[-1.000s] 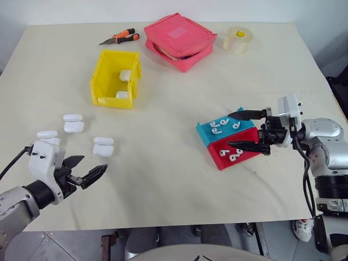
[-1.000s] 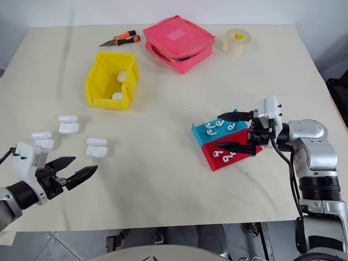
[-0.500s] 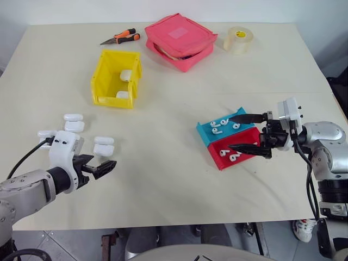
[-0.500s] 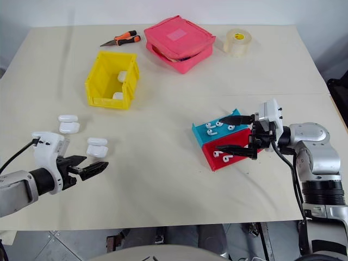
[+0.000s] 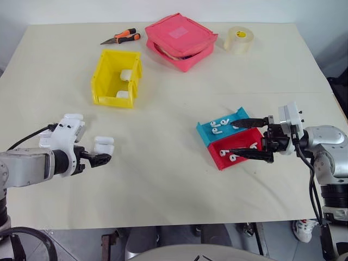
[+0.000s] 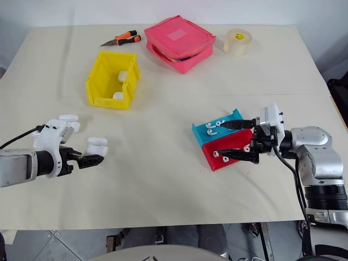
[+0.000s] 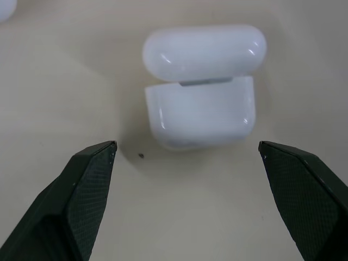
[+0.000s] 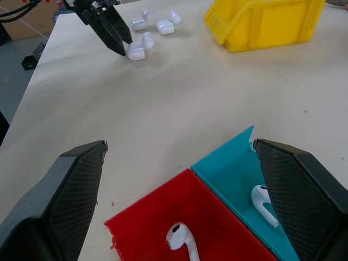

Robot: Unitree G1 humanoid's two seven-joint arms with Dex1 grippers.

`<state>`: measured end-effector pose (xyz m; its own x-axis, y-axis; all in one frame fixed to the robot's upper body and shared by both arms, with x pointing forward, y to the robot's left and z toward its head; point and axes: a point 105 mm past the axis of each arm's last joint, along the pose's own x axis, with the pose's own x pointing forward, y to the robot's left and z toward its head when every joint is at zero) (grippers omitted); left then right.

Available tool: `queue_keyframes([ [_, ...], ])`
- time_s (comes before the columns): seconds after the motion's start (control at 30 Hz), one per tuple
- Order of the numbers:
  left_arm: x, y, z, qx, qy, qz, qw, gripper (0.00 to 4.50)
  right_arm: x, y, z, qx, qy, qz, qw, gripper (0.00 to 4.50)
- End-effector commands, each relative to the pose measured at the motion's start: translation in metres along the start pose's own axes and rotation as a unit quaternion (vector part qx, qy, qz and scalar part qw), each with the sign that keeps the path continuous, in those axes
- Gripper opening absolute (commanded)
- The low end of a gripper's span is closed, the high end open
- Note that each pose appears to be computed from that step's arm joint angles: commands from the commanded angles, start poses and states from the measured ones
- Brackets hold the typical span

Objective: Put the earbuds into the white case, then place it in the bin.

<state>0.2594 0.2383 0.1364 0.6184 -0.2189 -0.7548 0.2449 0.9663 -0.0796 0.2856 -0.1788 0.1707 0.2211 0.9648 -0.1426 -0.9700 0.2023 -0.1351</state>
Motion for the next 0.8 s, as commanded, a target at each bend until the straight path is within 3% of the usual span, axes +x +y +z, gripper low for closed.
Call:
queue_keyframes([
  [0.03,0.002,-0.001,0.006,0.001,0.006,0.001,1.000,4.46,-0.005,0.003,0.011,-0.021,-0.011,-0.007,1.000,4.50],
  [0.4,0.018,-0.020,0.018,-0.004,0.022,-0.015,1.000,4.46,-0.006,0.008,0.009,-0.018,-0.013,-0.011,1.000,4.50],
  [0.8,0.021,-0.029,0.010,-0.029,0.054,-0.005,0.998,4.46,-0.007,0.006,0.007,-0.017,-0.009,-0.019,1.000,4.50],
])
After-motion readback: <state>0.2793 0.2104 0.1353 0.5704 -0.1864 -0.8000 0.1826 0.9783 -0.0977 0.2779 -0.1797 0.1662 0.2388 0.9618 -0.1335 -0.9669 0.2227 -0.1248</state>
